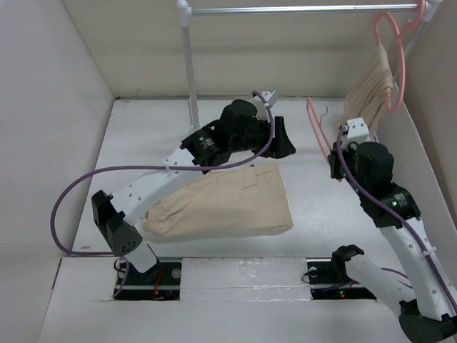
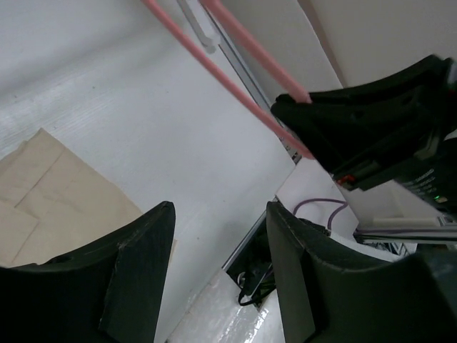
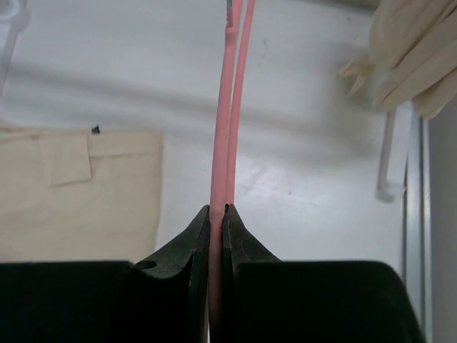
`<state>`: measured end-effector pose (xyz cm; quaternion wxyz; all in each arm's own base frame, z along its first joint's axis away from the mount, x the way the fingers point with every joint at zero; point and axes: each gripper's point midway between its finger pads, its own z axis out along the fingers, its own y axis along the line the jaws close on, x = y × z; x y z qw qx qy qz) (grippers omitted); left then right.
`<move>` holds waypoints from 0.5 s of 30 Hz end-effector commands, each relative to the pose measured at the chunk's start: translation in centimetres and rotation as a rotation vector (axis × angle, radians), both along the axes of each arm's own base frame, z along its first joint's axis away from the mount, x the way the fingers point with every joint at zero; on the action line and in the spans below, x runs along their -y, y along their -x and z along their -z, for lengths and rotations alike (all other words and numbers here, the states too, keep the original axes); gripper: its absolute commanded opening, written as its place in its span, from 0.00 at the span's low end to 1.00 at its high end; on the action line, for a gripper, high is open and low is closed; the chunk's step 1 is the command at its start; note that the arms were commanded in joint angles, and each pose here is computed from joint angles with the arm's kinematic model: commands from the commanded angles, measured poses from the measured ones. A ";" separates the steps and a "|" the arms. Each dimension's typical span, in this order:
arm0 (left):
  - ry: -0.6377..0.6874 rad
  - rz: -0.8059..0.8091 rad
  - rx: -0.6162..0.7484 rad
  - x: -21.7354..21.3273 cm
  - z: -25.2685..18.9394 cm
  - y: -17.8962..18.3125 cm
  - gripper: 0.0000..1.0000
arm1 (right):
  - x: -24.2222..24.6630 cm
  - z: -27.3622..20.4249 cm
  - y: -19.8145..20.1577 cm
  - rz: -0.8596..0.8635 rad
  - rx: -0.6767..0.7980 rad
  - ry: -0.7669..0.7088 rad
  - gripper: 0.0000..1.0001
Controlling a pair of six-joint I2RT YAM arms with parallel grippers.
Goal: Place the trousers on the hanger
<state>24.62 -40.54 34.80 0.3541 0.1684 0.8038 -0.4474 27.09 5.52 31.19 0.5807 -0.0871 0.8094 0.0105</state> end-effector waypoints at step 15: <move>-0.005 -0.008 -0.101 7.5 3.9 1.3 0.53 | -3.9 10.2 5.7 -0.055 -0.205 -0.101 0.00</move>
